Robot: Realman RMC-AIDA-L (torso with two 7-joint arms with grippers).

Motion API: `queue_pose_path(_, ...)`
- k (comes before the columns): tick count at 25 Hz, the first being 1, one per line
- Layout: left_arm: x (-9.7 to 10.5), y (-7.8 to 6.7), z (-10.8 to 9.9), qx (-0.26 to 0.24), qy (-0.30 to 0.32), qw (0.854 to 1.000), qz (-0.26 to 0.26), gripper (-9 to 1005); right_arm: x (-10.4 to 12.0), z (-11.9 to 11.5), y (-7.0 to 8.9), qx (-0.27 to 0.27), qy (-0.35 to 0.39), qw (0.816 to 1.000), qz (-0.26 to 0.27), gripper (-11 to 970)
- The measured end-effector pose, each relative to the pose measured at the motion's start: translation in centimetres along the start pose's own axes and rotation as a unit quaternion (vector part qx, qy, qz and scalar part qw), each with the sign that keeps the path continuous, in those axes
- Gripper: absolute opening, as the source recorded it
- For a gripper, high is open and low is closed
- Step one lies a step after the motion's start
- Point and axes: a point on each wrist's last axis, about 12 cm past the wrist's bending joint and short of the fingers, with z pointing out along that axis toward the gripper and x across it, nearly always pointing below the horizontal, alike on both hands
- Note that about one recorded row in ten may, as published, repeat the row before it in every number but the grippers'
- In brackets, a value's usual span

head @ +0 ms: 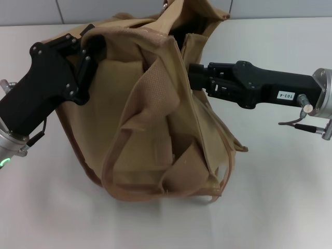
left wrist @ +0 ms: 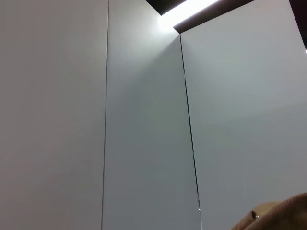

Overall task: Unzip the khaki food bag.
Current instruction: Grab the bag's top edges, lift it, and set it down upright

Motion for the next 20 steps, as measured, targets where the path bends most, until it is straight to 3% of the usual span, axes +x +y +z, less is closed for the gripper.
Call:
queue_pose_path(11,0.0,0.0,0.2,0.005,0.001,1.0,0.0,67,0.5,1.9,0.3,-0.04,0.06,0.997,-0.017,338)
queue_pose_path(20,0.1,0.1,0.3,0.004,0.003,1.0,0.0,68,0.5,1.9,0.9,-0.063,0.061,0.996,-0.009,337)
